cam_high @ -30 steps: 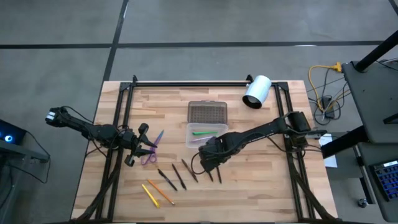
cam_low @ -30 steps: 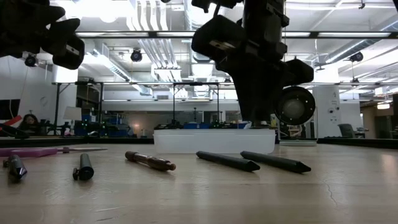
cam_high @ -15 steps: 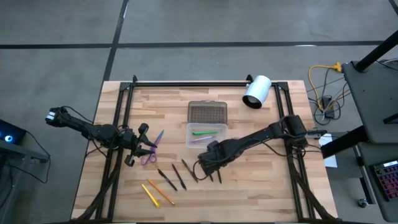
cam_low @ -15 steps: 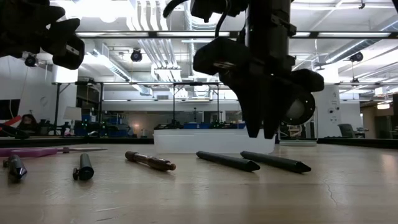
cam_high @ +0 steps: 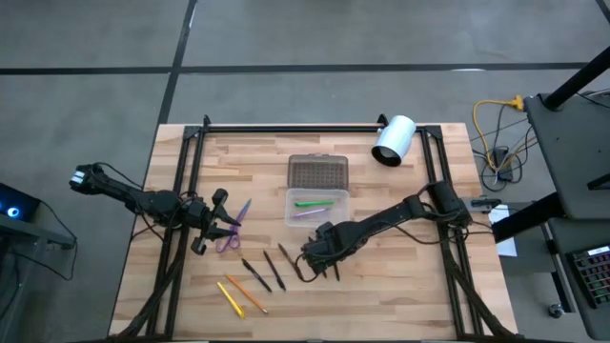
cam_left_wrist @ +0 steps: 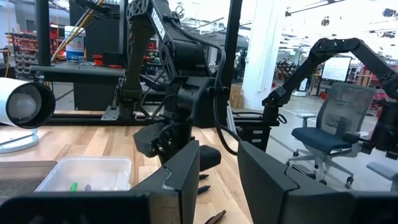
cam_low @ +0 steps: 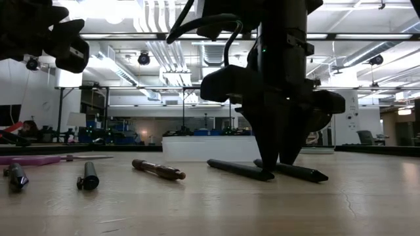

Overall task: Pick & place school supplies into a supply box
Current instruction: Put the black pen into the white and black supply box

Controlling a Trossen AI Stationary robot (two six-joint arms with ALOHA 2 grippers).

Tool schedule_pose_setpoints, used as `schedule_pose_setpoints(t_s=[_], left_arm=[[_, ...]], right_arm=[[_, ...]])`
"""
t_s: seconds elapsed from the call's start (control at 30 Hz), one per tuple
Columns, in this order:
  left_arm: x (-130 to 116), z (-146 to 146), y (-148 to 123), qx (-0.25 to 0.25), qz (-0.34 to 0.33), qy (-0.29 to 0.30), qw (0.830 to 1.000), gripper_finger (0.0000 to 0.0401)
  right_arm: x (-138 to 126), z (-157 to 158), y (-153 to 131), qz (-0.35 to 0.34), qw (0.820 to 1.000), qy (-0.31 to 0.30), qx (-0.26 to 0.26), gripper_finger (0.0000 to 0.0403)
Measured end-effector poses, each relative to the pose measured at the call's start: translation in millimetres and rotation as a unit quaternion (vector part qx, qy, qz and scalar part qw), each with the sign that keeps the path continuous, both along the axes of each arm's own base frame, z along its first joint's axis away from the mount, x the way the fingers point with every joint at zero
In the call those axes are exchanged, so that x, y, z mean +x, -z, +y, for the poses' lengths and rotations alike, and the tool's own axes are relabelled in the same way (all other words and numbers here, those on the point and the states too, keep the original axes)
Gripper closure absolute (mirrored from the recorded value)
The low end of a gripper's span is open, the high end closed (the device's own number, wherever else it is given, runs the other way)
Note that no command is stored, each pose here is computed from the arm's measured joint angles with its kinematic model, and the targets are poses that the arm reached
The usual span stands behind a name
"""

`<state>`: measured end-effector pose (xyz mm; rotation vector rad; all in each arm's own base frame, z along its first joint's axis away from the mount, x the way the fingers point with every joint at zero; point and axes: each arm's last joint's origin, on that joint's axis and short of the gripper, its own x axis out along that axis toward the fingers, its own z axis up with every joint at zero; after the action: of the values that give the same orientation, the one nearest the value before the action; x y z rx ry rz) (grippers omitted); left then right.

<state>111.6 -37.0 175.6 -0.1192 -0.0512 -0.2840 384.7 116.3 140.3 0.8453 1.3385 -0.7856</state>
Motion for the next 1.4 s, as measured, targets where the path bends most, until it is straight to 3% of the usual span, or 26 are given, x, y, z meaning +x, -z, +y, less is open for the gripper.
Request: schedule_pose_setpoints(t_s=[0.63, 1.4], left_arm=[[0, 0, 0, 0.0, 0.0, 0.0, 1.0, 0.0305], [0, 0, 0, 0.0, 0.0, 0.0, 1.0, 0.0305]], right_arm=[[0, 0, 8, 0.029, 0.998, -0.059, 0.001, 0.0384], [-9, 8, -9, 0.024, 0.987, -0.156, -0.008, 0.0389]])
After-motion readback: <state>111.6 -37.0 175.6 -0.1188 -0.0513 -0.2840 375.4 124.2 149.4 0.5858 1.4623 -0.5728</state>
